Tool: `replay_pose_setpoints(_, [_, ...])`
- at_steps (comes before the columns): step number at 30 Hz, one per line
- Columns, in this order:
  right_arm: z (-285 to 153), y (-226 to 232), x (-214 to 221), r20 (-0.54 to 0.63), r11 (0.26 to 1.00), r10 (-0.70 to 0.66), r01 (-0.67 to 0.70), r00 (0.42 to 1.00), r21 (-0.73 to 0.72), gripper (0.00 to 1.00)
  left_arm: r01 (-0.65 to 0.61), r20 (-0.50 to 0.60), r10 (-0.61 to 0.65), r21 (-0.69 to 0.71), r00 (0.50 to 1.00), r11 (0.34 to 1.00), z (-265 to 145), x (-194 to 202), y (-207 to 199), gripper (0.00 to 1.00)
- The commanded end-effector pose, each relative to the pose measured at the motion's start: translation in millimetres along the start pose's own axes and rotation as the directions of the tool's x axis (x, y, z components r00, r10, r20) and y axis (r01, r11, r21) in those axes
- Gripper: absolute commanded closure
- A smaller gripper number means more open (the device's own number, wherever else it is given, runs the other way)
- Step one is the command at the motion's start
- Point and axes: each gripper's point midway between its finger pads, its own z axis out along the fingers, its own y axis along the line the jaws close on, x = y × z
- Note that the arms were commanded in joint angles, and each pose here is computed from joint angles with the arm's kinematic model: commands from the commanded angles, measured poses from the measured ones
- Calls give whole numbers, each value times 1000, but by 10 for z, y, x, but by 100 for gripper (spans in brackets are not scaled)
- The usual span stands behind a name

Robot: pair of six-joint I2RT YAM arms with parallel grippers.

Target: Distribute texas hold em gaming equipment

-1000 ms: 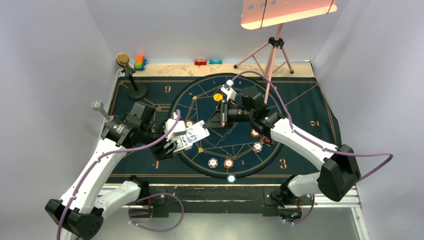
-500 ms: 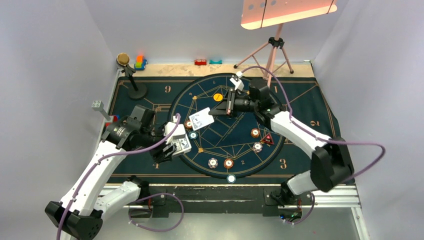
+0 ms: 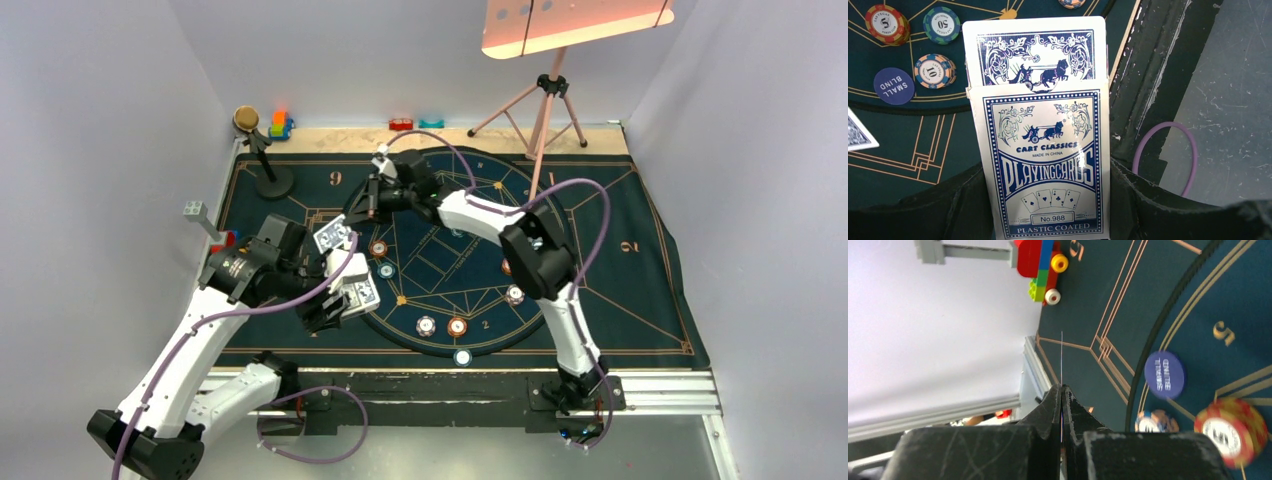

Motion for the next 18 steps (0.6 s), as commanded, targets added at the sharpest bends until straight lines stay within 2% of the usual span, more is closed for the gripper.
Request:
replay_pose_setpoints(1, [334,-58,-201,34,998,-37,35,999,55,100,-24,48,24,-12,999,1000,-84,-142,-2,99])
replay_pose_setpoints(6, [500,-345,-195,23,988,-23,20,999,151,100,-21,43,21,-8,999,1000,-73,-131,-1,99])
replay_pose_setpoints(11, [458,-581,-107,13,973,-16,13,1000,231,99,-18,35,19,-7,999,1000,-45,-133,32,100])
replay_pose_setpoints(12, [427,-574,-108,13,970,-28,24,1000,240,91,-20,33,20,-9,999,1000,-38,-130,42,100])
replay_pose_setpoints(15, [297,-449,-190,32,960,-82,70,996,272,55,-21,31,21,-20,999,1000,-18,-118,70,100])
replay_pose_setpoints(18, [112,-190,-331,62,951,-142,119,988,286,30,-17,32,18,-23,999,1000,-10,-129,88,100])
